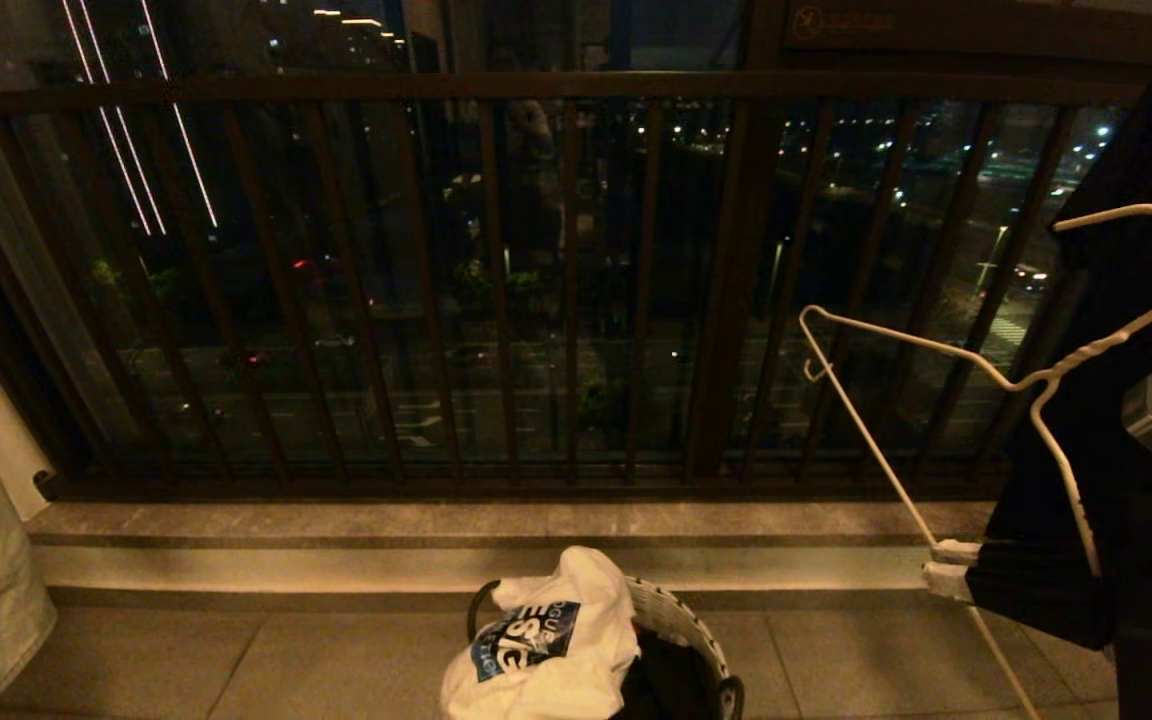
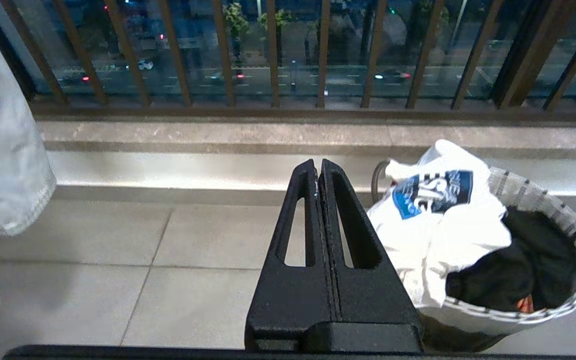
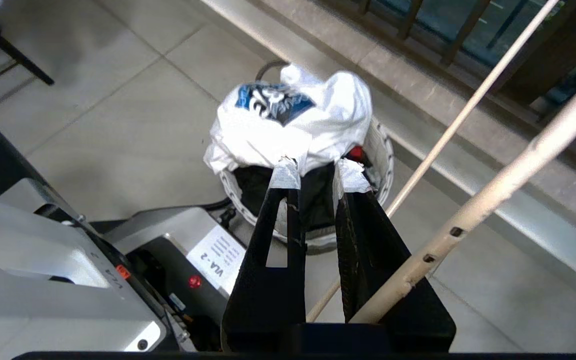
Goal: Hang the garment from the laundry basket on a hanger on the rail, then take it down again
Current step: Pick up clothes from the basket
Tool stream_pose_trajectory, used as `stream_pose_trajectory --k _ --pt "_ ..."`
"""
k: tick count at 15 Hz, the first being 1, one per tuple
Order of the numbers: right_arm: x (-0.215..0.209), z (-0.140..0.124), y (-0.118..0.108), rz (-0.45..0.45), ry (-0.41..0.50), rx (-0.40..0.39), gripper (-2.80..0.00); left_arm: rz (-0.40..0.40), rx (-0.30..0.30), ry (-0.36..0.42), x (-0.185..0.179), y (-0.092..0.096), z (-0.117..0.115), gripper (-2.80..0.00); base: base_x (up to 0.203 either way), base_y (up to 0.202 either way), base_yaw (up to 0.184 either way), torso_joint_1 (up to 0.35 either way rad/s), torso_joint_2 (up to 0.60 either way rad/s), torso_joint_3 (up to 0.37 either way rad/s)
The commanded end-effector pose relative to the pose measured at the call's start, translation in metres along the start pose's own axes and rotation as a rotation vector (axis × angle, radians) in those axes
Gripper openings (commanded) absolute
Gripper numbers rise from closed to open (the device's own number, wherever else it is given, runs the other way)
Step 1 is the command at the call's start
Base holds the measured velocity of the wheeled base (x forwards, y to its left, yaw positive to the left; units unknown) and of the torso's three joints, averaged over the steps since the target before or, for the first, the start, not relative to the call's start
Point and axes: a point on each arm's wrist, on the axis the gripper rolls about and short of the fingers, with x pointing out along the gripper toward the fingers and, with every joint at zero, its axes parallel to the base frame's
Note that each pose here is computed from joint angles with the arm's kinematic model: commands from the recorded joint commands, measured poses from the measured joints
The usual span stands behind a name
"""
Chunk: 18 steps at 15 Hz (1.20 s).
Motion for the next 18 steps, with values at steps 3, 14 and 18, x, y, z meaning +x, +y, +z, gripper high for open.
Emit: stream_pose_trajectory --k 3,14,18 --pt "0.002 -0.005 0.000 0.001 -0.013 -0.004 -2.80 0.001 -0.001 0.000 0.000 0.000 0.000 -2.80 0.000 0.000 0.000 -0.116 0.46 0.336" --pt "0.001 -0.014 0.001 -0.002 -0.034 -0.027 -2.80 0.001 -0.001 0.000 0.000 0.000 0.000 -2.80 0.000 0.000 0.000 -0.036 0.25 0.207" --pt "-0.002 -0.013 0.002 -0.003 -0.048 -0.050 -2.80 0.001 -0.001 0.001 0.000 0.000 0.000 -2.80 0.000 0.000 0.000 0.000 0.00 0.000"
